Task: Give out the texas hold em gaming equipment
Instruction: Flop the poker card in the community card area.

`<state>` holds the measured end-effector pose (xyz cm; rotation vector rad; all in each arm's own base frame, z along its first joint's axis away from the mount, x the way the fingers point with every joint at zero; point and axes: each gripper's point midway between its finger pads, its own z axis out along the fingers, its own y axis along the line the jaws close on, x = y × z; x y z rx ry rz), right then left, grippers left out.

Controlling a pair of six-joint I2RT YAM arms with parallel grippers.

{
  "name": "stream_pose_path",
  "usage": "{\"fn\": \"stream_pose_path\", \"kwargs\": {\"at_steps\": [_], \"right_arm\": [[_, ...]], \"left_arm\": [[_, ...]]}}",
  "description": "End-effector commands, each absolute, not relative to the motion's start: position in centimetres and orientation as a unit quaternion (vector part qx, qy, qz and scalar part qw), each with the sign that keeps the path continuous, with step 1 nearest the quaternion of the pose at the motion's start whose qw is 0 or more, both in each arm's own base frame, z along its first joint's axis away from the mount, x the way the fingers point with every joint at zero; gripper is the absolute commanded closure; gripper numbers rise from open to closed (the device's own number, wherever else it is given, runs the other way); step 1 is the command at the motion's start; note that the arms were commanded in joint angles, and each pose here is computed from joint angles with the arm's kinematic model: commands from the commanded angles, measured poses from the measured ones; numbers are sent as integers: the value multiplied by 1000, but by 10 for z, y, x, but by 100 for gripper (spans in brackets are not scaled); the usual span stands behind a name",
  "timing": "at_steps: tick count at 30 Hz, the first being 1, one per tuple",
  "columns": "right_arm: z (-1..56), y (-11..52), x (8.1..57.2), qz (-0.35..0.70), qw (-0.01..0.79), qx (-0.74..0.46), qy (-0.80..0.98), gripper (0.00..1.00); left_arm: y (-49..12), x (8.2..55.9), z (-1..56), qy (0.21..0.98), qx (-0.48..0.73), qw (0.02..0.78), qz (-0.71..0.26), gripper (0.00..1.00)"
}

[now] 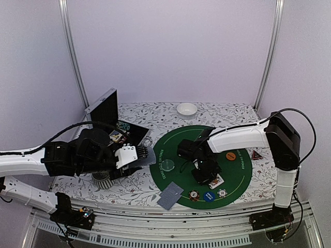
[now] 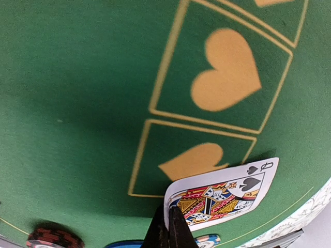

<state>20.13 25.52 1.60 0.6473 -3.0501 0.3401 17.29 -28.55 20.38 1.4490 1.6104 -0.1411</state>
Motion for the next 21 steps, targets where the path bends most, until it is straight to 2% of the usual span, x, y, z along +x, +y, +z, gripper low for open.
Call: {"fn": "stream_pose_path", "kwargs": {"at_steps": [1,8,14,21], "right_arm": [[12,234,195,102,24,157,-982,98],[15,278,201,-3,12,174,-985,97],[10,279,210,-25,18,163,-986,97],[18,292,225,-70,-5,158,-985,76]], "left_arm": [[-283,176,209,658,582,475,-60,47],[-283,176,209,658,581,475,-60,47],[-283,176,208,658,581,475,-60,47],[-283,175,209,657,582,476,-61,47]]}}
